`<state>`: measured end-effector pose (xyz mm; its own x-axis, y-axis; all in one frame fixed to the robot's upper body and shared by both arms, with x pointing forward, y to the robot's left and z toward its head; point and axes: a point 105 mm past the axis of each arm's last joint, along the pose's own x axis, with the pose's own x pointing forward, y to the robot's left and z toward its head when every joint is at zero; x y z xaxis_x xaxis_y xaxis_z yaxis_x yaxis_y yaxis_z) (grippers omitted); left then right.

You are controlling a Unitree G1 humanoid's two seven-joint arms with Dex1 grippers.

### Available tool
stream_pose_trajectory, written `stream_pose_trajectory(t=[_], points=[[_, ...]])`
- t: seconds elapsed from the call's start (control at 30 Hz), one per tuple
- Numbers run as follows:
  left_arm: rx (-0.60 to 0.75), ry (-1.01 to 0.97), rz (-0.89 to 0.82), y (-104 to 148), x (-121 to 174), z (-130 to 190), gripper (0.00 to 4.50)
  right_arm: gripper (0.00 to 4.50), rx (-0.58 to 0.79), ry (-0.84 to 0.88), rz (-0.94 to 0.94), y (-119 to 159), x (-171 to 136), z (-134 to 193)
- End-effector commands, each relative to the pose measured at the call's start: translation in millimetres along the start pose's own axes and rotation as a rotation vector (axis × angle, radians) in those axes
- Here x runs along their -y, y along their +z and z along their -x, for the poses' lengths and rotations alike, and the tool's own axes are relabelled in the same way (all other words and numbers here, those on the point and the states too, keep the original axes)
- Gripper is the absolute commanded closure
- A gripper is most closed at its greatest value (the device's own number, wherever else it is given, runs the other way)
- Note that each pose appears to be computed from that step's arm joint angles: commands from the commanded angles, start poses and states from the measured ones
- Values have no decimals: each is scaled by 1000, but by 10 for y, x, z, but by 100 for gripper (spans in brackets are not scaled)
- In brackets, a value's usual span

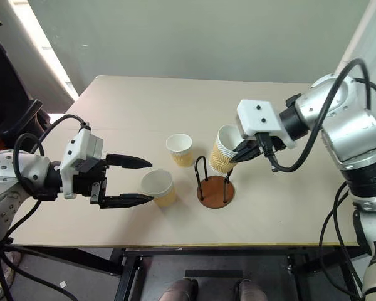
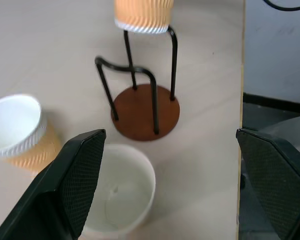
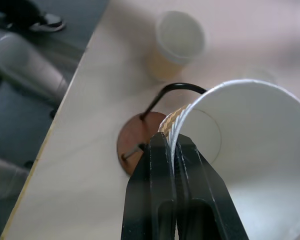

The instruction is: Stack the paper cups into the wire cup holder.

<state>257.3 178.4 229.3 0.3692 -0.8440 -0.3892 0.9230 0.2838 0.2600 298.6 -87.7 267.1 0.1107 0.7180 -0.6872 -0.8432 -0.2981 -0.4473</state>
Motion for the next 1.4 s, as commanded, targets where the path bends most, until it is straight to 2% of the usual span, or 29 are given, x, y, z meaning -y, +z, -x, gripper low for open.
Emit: stream_pose_trajectory(t=[0.03, 0.37, 0.47, 0.7, 0.8, 0.83, 0.93, 1.0, 1.1, 1.4], points=[[5, 20, -51, 97, 41, 63, 3, 450, -13, 0, 69, 90, 50, 15], [-10, 43, -31, 67, 111, 117, 3, 450, -39, 34, 135, 62, 133, -107], [-21, 54, -33, 57, 97, 136, 0, 396, -46, 41, 145, 68, 143, -127], [-48, 47, -89, 104, 15, 163, 0, 161, -72, -32, 154, 73, 260, -85], [-68, 56, -142, 177, -122, 248, 0, 56, 11, -121, 94, 168, 323, 48], [-86, 78, -151, 179, -218, 290, 0, 24, 99, -167, 48, 235, 351, 99], [-158, 95, -157, 103, -399, 357, 0, 24, 332, -197, -78, 439, 309, 131], [-196, 56, -157, 40, -434, 318, 0, 24, 425, -191, -121, 562, 230, 53], [-262, -1, -182, -58, -472, 205, 0, 24, 438, -200, -157, 593, 138, -95], [-282, -48, -185, -167, -713, -176, 0, 24, 397, -213, -211, 541, 44, -258]])
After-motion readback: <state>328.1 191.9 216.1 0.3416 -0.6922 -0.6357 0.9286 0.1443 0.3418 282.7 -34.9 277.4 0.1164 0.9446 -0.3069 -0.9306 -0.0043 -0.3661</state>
